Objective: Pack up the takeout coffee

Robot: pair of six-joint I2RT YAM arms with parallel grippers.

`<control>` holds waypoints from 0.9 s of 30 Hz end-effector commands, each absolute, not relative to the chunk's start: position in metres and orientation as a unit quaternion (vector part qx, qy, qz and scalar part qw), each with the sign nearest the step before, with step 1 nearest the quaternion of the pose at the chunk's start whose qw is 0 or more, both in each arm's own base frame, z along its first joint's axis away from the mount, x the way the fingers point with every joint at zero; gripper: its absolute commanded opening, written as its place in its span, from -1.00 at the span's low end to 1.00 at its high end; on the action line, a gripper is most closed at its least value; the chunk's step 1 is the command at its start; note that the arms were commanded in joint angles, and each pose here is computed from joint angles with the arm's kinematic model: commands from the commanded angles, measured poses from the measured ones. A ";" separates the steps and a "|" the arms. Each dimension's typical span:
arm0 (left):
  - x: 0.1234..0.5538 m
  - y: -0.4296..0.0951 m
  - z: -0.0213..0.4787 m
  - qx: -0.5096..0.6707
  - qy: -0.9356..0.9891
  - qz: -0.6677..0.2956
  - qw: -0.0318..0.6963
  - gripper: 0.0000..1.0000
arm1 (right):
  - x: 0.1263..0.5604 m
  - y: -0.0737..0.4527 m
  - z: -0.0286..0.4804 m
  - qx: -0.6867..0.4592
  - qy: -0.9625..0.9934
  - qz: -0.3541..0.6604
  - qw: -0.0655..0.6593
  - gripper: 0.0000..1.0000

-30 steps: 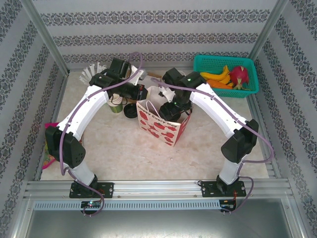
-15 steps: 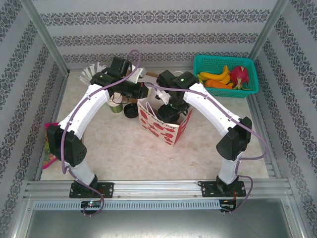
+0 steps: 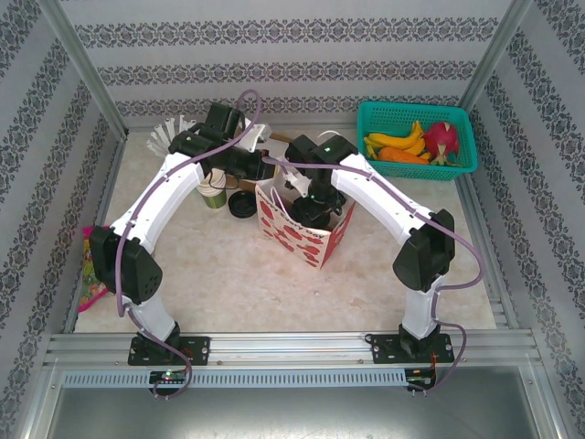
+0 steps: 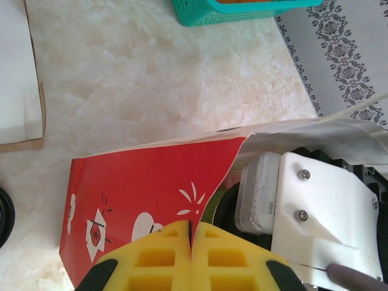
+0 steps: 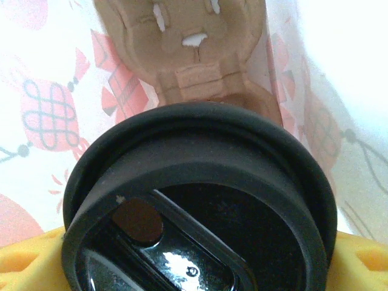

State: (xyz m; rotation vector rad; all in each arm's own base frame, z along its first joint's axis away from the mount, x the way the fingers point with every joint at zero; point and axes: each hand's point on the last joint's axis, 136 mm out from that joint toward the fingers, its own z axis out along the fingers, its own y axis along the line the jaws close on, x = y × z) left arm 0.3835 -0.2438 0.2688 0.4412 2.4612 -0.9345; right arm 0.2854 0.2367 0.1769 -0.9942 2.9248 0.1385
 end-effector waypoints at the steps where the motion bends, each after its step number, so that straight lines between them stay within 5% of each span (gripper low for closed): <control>1: 0.387 -0.237 0.279 0.172 0.892 -0.336 0.247 -1.00 | 0.275 0.223 0.180 -0.341 0.939 0.045 0.006 0.15; 27: 0.384 -0.242 0.278 0.168 0.879 -0.387 0.223 -1.00 | 0.287 0.233 0.150 -0.281 0.957 0.061 -0.029 0.15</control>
